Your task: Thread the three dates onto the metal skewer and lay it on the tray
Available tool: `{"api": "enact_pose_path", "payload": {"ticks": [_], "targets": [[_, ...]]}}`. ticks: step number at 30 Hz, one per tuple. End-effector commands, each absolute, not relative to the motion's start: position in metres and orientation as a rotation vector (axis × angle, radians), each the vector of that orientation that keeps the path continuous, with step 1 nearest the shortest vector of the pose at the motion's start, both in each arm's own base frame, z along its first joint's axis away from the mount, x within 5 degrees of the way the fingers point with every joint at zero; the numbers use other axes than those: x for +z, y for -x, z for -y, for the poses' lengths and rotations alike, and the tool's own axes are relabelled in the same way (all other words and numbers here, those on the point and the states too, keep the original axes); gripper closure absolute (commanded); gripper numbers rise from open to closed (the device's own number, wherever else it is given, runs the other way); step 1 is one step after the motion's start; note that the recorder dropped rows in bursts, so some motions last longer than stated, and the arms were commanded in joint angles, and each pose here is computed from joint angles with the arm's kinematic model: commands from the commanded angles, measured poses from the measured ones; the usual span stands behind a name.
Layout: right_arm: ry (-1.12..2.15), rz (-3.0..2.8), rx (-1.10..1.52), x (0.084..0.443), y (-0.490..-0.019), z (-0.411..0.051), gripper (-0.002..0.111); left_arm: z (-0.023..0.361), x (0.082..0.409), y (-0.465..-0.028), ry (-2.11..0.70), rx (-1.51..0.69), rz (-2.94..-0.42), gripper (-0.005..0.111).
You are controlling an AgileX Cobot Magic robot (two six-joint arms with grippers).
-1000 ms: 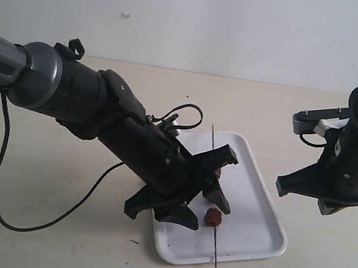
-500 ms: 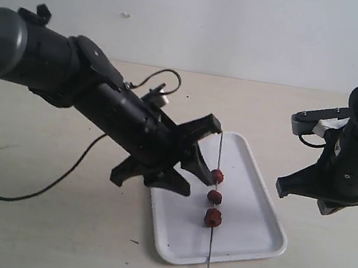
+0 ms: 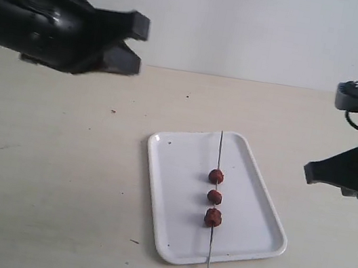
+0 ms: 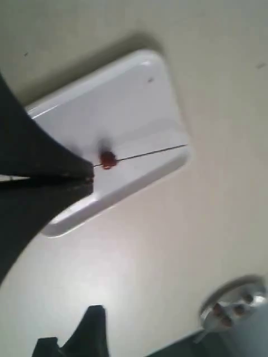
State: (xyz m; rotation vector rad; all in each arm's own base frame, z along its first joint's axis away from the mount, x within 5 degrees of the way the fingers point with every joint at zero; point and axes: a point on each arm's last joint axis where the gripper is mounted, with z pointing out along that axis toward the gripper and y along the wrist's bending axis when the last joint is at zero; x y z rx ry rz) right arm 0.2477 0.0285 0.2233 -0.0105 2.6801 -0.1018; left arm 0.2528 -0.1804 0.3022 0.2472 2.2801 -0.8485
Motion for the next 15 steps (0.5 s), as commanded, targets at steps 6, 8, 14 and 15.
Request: {"api": "enact_pose_path", "payload": {"ticks": [6, 8, 14, 15], "targets": [[-0.062, -2.343, 0.077, 0.263, -0.15, -0.017, 0.108, 0.098, 0.339, -0.139, -0.326, -0.718, -1.814, 0.107], [0.036, -2.166, 0.063, 0.283, -0.128, -0.014, 0.108, 0.073, 0.332, -0.106, -0.24, -0.732, -1.685, 0.107], [0.012, -1.991, 0.11, 0.303, -0.092, -0.009, 0.108, 0.047, 0.306, -0.061, -0.249, -0.754, -1.556, 0.107], [-0.002, -1.984, 0.138, 0.304, -0.088, -0.01, 0.108, 0.044, 0.304, -0.057, -0.241, -0.755, -1.531, 0.107]]}}
